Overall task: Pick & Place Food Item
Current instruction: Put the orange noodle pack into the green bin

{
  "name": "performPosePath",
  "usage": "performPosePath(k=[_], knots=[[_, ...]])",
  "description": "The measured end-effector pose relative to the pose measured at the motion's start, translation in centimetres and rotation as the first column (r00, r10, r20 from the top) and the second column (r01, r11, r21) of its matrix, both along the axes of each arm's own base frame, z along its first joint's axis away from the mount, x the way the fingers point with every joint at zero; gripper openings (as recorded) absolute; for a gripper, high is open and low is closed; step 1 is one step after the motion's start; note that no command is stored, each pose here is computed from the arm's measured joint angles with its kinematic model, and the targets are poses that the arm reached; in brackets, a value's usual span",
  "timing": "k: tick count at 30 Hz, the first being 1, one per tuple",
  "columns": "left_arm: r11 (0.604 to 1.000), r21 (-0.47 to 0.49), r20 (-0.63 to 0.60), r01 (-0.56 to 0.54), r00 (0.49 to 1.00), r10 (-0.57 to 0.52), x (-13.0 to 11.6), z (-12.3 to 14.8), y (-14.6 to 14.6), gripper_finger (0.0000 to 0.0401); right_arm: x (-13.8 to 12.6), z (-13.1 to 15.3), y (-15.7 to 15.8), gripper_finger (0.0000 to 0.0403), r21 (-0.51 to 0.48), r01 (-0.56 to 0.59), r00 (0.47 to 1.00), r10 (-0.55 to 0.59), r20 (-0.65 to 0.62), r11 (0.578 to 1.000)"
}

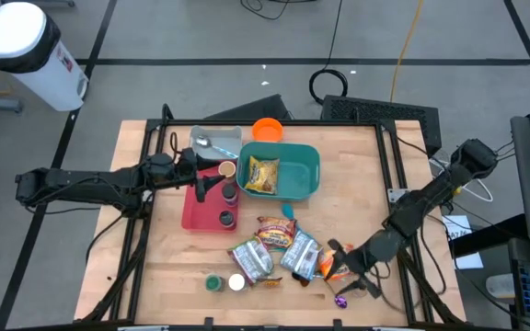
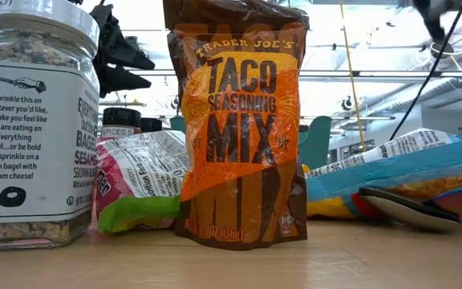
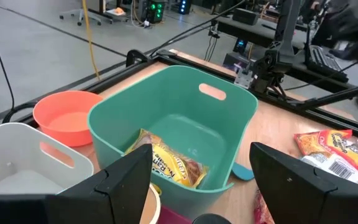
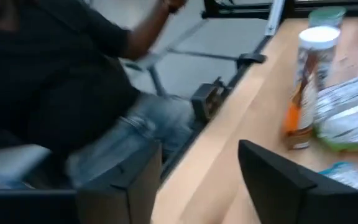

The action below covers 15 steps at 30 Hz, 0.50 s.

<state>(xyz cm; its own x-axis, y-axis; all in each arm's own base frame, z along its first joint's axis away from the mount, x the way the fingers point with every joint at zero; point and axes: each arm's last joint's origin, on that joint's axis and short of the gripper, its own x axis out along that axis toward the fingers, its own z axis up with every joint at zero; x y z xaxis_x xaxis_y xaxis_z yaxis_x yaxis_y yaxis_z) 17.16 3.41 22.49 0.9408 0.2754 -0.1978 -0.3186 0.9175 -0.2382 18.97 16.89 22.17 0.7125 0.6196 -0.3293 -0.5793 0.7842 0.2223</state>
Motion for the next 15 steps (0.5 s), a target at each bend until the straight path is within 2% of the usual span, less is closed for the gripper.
performPosePath(k=[2,4,6,11,13,15], knots=[[1.0,0.0,0.0,0.0,1.0,0.0,0.0,0.0,0.0,0.0276,0.2,1.2,1.1,0.0225,-0.143,0.042,0.999,-0.046,-0.023,0.989],[1.0,0.0,0.001,0.0,1.0,0.0,0.0,0.0,0.0,0.0276,0.1,1.4,1.6,0.0226,-0.305,0.098,0.989,-0.127,-0.079,0.947],[1.0,-0.001,0.0,0.0,1.0,0.0,0.0,0.0,0.0,0.0276,0.2,1.0,1.7,0.0221,-0.408,0.136,0.963,-0.217,-0.159,0.903],[1.0,-0.012,-0.005,0.001,1.0,-0.001,0.0,-0.1,0.0,0.0276,-0.3,-1.3,0.5,0.021,-0.503,0.186,0.847,-0.397,-0.354,0.844],[1.0,-0.014,-0.004,0.009,1.0,-0.009,0.0,-0.1,0.0,0.0276,-0.8,-2.1,-0.3,0.0208,-0.539,0.208,0.785,-0.468,-0.405,0.816],[1.0,-0.019,-0.004,0.017,1.0,-0.017,0.0,-0.1,-0.1,0.0276,-1.0,-2.7,-0.8,0.0208,-0.546,0.236,0.746,-0.51,-0.429,0.804]])
